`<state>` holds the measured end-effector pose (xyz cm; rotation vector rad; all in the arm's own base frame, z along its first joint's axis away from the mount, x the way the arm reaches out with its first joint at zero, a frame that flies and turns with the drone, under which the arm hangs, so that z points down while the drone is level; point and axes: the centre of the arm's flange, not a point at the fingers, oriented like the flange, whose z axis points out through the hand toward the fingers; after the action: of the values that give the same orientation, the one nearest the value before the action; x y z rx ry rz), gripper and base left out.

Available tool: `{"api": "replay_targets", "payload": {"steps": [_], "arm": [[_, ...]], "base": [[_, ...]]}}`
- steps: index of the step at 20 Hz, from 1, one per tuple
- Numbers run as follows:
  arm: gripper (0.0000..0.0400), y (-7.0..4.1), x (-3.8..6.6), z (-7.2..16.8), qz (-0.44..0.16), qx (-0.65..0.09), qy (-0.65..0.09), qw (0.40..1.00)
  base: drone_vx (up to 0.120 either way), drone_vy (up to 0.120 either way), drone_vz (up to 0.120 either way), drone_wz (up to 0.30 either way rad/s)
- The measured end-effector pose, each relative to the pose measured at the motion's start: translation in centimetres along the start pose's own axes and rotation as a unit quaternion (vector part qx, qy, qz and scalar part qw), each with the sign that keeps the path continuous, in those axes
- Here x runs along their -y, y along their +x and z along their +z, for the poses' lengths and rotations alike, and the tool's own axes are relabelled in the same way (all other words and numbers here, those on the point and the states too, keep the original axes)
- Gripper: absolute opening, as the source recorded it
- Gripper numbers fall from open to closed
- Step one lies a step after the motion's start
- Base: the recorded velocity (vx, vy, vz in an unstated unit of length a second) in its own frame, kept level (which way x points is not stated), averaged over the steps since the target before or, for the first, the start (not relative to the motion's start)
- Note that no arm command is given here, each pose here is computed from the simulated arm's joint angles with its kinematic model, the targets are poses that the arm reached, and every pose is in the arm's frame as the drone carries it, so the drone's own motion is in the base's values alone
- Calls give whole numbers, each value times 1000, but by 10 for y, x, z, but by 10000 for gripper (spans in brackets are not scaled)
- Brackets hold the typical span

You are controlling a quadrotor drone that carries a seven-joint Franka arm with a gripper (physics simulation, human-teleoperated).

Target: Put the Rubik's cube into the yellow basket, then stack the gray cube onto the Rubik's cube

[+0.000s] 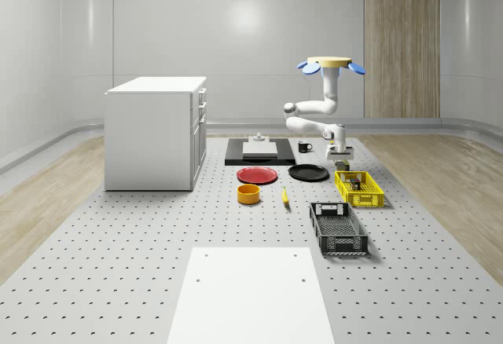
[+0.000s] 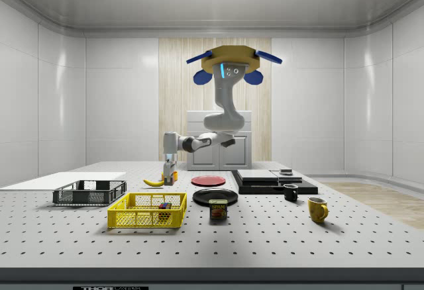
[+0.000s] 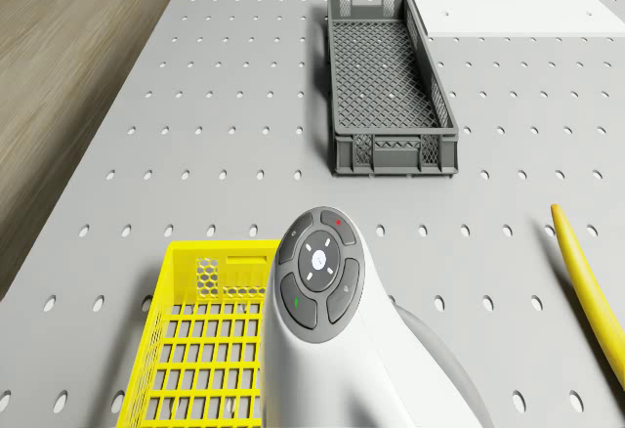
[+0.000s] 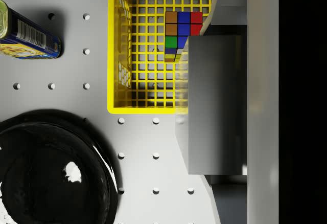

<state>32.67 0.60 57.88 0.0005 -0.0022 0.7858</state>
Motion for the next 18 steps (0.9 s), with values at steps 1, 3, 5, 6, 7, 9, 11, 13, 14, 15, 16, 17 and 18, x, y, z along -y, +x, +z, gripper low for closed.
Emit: {"api": "replay_targets", "payload": {"steps": [1,3,5,6,7,9,11,13,14,15,16,17,18], "arm": [[250,0,0,0,0,0,0,1000],[250,0,0,0,0,0,0,1000],[250,0,0,0,0,0,0,1000],[250,0,0,0,0,0,0,1000],[250,0,0,0,0,0,0,1000],[250,0,0,0,0,0,0,1000],[250,0,0,0,0,0,0,1000],[250,0,0,0,0,0,0,1000],[250,0,0,0,0,0,0,1000],[250,0,0,0,0,0,0,1000],[250,0,0,0,0,0,0,1000],[250,0,0,0,0,0,0,1000],[250,0,0,0,0,0,0,1000]], "base": [[0,120,0,0],[0,120,0,0],[0,120,0,0],[0,120,0,0],[0,120,0,0],[0,120,0,0],[0,120,0,0],[0,120,0,0],[0,120,0,0],[0,80,0,0],[0,0,0,0],[0,0,0,0],[0,0,0,0]]}}
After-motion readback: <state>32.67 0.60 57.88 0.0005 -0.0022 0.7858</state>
